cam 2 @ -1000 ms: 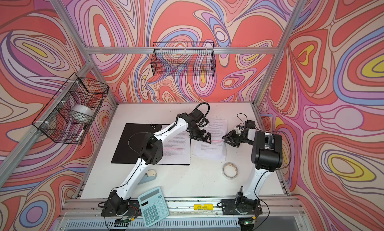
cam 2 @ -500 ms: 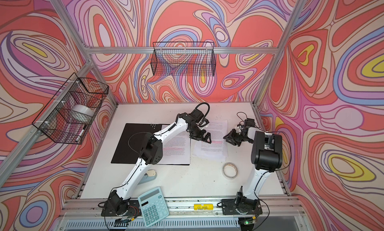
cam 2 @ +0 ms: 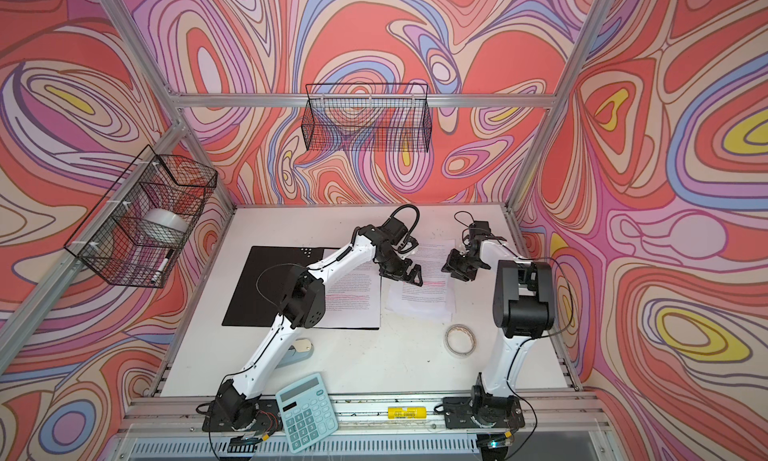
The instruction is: Put the files into the folder
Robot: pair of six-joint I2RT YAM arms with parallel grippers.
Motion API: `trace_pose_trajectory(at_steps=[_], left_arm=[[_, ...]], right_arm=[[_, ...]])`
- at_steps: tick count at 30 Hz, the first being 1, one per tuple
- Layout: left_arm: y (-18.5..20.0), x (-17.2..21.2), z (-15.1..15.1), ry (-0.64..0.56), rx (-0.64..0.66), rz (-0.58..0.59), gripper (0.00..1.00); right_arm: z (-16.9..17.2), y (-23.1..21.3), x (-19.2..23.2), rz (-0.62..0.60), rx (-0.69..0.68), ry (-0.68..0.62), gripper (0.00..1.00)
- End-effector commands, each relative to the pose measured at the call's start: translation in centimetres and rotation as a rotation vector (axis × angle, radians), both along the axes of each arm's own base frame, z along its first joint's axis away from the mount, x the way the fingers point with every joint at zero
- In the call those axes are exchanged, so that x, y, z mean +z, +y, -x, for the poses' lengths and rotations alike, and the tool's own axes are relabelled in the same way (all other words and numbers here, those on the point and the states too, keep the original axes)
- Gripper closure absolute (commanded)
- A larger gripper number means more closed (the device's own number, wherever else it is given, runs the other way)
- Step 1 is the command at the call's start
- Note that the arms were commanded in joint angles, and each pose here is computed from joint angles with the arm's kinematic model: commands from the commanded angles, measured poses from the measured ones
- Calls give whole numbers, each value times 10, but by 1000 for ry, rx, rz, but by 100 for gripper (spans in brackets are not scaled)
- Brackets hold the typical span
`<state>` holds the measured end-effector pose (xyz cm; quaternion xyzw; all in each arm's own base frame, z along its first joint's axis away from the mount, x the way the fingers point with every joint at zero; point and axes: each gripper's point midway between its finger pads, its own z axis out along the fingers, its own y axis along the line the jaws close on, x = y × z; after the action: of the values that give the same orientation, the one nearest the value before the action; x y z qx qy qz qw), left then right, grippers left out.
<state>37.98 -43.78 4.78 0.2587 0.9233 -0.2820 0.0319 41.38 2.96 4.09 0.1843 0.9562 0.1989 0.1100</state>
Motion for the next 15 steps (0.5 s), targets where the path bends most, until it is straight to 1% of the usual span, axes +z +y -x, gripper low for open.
trace_pose_trajectory(at_steps=[1, 4, 11, 15], left_arm=[[10, -8, 1, 14, -2, -39, 0], [10, -7, 1, 13, -1, -39, 0], [9, -5, 1, 15, 0, -33, 0], [10, -2, 0, 4, -1, -34, 0]], right_arm=[[9, -17, -18, 154, -16, 86, 59], [11, -24, -20, 200, -44, 101, 60], [14, -25, -25, 209, -51, 117, 63], [12, -26, -20, 216, -59, 86, 58]])
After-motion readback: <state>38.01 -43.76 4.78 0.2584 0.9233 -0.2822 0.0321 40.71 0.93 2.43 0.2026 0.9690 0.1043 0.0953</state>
